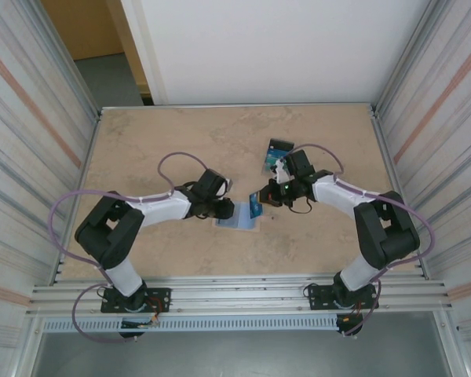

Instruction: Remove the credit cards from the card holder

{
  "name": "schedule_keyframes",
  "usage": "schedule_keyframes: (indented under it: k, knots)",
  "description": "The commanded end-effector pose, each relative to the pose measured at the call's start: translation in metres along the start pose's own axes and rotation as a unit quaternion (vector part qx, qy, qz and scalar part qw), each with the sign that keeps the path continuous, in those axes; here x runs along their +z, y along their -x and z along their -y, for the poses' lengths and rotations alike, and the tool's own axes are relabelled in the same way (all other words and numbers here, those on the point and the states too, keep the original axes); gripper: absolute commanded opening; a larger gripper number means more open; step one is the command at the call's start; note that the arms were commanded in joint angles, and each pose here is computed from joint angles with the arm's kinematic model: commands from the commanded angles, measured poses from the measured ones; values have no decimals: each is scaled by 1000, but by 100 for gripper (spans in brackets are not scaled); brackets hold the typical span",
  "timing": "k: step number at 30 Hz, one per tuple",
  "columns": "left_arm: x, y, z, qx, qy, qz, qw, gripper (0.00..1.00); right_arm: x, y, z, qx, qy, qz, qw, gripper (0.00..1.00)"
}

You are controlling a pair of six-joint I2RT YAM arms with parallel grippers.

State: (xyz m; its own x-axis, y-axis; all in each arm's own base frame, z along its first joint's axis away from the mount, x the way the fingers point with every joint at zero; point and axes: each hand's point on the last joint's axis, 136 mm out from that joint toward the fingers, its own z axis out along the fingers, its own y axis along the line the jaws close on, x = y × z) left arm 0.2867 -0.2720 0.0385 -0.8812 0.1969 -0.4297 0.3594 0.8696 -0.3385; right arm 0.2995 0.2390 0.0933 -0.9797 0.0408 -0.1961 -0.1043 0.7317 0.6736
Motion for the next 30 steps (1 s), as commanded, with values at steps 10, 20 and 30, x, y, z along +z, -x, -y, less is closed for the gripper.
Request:
schedule_keyframes:
  k: [10, 20, 30]
  knots:
    - [-71, 37, 14, 16, -5, 93, 996, 49, -70, 76, -16, -255, -162, 83, 950, 0]
    - [-105, 36, 0, 6, 24, 139, 990, 99, -84, 135, -11, -438, -244, 137, 854, 0]
    - [-127, 26, -26, -22, 61, 170, 983, 99, -74, 176, 18, -514, -273, 98, 807, 0]
